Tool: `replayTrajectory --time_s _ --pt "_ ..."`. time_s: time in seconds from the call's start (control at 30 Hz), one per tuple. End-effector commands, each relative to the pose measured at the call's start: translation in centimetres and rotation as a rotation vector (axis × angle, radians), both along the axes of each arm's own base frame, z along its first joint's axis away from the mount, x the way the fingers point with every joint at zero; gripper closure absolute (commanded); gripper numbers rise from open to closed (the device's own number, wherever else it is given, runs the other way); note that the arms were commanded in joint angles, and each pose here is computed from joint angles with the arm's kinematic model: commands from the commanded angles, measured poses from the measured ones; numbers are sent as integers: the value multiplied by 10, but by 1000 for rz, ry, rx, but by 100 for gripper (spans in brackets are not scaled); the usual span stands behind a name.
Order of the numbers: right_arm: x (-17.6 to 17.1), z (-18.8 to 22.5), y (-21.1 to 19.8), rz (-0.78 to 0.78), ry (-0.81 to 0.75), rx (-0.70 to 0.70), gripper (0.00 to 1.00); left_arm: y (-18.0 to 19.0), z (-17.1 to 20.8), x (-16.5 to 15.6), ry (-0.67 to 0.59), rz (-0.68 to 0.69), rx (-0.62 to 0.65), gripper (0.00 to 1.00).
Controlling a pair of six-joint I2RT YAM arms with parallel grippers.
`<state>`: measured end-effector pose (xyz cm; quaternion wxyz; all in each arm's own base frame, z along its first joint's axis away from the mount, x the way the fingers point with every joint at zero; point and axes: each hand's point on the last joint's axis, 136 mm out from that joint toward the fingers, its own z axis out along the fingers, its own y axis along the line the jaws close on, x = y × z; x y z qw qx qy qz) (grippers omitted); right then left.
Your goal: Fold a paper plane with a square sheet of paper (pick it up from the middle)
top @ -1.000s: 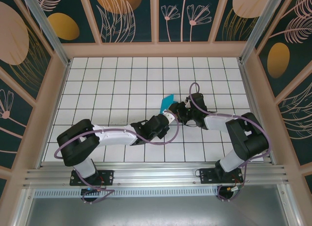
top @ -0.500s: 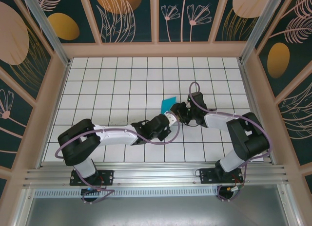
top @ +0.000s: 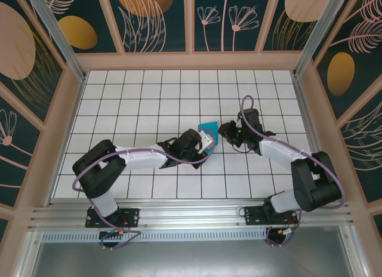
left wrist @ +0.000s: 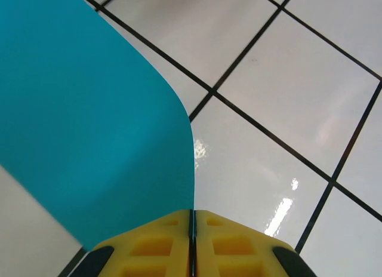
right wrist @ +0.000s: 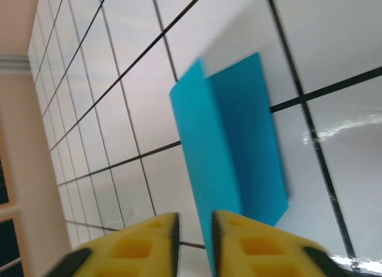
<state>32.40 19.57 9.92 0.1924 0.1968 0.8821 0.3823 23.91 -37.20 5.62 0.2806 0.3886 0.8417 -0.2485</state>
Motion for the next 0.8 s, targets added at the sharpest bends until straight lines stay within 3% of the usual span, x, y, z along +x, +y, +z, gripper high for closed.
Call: replayTrajectory --time_s 0.0,0.4,0.77 --pt "7 14 19 105 -42 31 83 -7 -4 -7 83 -34 -36 88" --pt "25 -36 43 199 57 12 89 -2 -5 1 129 -19 -50 87" --pt "37 -73 36 259 101 -158 87 -8 -8 5 161 -11 -37 87"
